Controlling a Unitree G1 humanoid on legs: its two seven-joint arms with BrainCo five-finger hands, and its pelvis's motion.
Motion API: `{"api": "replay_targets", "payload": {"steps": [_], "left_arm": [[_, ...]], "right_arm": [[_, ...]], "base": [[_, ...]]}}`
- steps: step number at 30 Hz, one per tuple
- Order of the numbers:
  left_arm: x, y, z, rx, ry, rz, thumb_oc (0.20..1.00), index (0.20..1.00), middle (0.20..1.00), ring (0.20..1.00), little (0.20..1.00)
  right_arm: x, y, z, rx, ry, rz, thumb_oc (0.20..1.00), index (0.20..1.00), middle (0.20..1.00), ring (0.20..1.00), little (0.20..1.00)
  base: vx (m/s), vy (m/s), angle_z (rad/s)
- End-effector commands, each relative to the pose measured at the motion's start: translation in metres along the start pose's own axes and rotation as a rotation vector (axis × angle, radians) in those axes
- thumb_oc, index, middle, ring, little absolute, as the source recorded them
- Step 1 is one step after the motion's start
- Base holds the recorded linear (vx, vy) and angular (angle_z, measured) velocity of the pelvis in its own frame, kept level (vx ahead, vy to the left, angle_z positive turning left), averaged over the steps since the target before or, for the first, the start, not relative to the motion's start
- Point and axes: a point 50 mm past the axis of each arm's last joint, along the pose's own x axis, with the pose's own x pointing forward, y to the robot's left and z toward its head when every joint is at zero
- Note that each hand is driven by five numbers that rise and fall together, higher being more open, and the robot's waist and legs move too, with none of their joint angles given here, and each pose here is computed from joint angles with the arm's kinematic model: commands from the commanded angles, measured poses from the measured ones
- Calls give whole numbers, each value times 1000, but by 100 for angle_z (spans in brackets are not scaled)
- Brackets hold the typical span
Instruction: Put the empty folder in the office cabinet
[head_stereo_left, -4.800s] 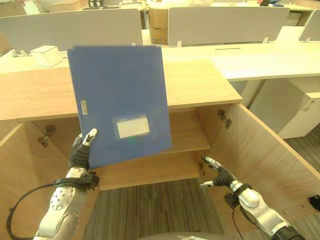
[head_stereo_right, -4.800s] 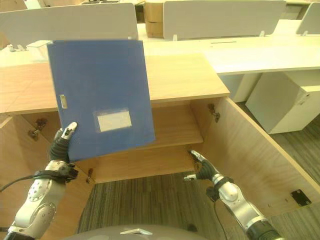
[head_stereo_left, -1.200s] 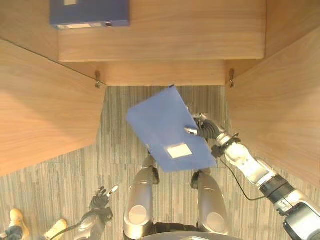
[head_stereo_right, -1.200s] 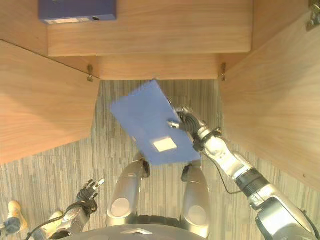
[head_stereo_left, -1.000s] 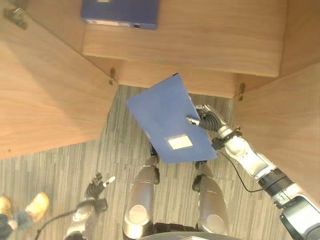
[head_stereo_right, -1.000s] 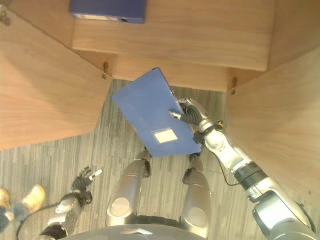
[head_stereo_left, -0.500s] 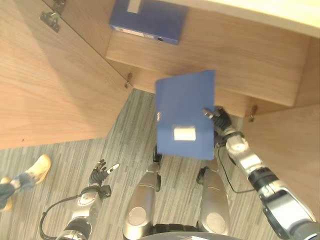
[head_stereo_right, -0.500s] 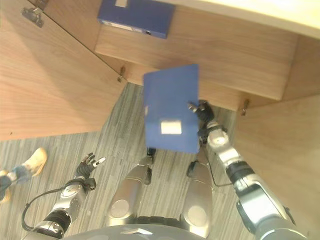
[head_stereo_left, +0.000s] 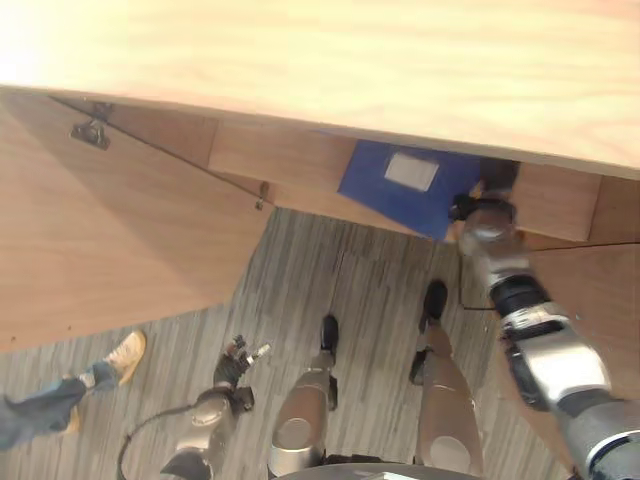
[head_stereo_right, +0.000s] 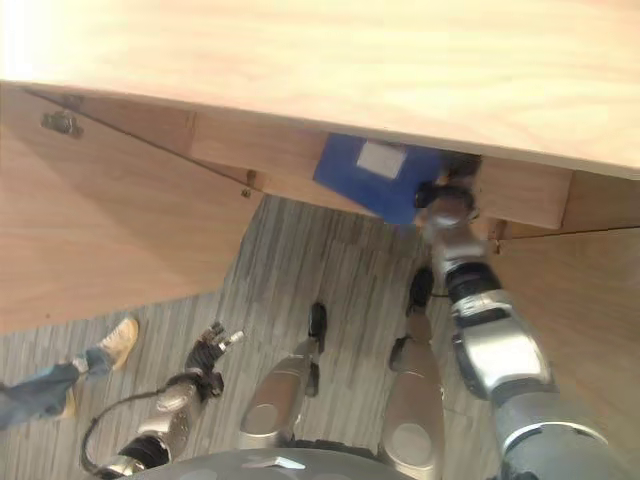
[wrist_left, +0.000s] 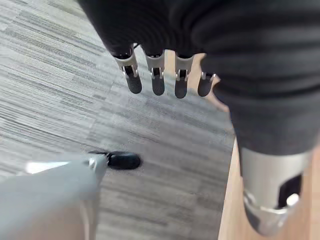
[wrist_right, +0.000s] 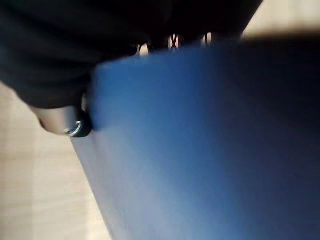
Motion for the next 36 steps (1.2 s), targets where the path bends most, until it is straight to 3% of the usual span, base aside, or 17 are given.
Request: {"api": "replay_targets", "payload": {"steps": [1,6,7,10,19,31,36], "left_arm": [[-7,25,13,74,-39,49,1000,1000,1000,1000,1000],[-4,16,9,84,-21,22,1000,1000,1000,1000,1000],[-3,7,1,113,10,-6,1000,1000,1000,1000,1000],[-2,2,0,134,11,-33,1000,1000,1000,1000,1000],[-3,-4,-3,174,18,-63,1000,1000,1000,1000,1000],[-5,-2,-7,183,28,-59,1000,1000,1000,1000,1000],[-5,1,-6,194,25,-58,1000,1000,1000,1000,1000]], "right_arm": [[9,-3,39,89,-203,-67,200,200,200,200,200],[13,-6,43,213,-182,-170,200,200,200,200,200],[21,-18,43,403,-127,-336,200,200,200,200,200],[32,-40,56,443,-146,-477,200,200,200,200,200],[53,-78,72,695,-64,-623,200,200,200,200,200],[63,-111,107,670,-148,-655,200,200,200,200,200],[69,-114,140,522,-226,-607,200,200,200,200,200]], "base": [[19,-4,-14],[28,27,-1],[49,78,-3],[43,51,1],[12,8,3],[2,-3,1],[11,-30,-1]]}}
